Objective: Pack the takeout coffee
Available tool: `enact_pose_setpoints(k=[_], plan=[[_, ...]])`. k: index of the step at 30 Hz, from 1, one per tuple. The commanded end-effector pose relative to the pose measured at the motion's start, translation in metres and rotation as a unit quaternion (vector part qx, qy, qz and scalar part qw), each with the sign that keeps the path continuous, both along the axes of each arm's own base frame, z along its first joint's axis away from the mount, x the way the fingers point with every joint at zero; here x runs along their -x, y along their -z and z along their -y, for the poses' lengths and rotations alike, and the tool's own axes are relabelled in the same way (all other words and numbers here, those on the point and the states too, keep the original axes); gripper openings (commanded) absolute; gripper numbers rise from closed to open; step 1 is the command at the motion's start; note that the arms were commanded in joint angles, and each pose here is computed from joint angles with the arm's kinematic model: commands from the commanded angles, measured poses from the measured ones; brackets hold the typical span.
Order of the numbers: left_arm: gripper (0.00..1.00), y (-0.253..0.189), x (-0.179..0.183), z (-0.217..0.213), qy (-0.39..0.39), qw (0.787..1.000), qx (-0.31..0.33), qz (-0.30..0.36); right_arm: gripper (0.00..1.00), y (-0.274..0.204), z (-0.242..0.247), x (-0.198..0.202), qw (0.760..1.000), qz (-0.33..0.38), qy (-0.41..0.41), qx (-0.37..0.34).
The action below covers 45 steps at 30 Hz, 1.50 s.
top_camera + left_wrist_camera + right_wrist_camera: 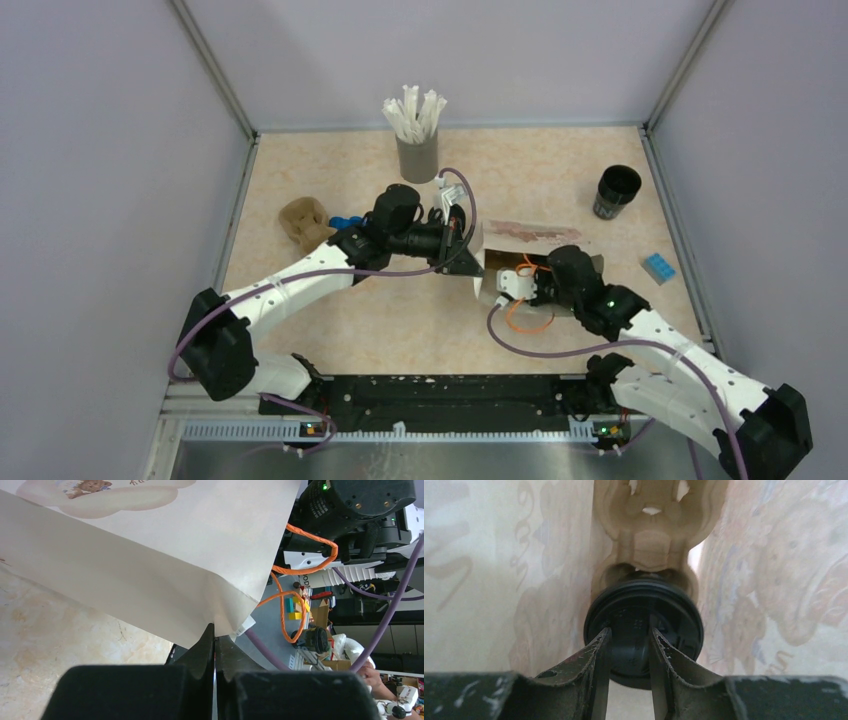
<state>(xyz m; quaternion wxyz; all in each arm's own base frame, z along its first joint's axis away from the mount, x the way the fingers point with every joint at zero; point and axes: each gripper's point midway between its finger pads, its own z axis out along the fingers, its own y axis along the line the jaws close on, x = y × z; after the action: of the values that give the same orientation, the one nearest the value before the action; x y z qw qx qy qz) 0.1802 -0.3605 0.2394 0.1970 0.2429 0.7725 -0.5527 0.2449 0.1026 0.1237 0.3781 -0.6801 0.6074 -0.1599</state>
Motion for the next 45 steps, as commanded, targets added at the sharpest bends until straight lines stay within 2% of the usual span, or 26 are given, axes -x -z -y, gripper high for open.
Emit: enact_pose_setpoints(k=[1,4,9,18,23,31,38,45], plan=[[0.00,-0.022,0.003,0.002,0.011,0.999,0.027,0.021,0.32,-0.004,0.010,-0.009,0.999,0.028,0.027,-0.005],[0.00,-0.024,0.003,0.002,0.011,0.999,0.029,0.022,0.32,0.000,0.013,-0.008,0.999,0.023,0.032,-0.005],[0.00,-0.024,0.003,0.002,0.011,0.999,0.028,0.021,0.33,-0.019,0.006,-0.009,0.999,0.028,0.029,-0.032],[0.00,-0.021,0.000,0.004,0.010,0.999,0.025,0.022,0.51,-0.054,-0.004,0.004,0.998,0.001,0.011,-0.068],[0.00,-0.021,-0.002,0.005,0.007,0.999,0.023,0.021,0.52,-0.067,-0.004,0.007,0.996,0.008,0.014,-0.083],[0.00,-0.027,-0.003,0.007,0.006,1.000,0.022,0.014,0.52,-0.106,-0.014,0.008,0.988,0.020,0.024,-0.149],[0.00,-0.039,-0.004,0.012,0.006,0.999,0.031,-0.012,0.52,-0.130,-0.010,0.013,0.985,0.026,0.034,-0.165],[0.00,-0.042,-0.004,0.019,-0.002,0.997,0.035,-0.069,0.52,-0.148,0.000,0.018,0.983,0.039,0.051,-0.174]])
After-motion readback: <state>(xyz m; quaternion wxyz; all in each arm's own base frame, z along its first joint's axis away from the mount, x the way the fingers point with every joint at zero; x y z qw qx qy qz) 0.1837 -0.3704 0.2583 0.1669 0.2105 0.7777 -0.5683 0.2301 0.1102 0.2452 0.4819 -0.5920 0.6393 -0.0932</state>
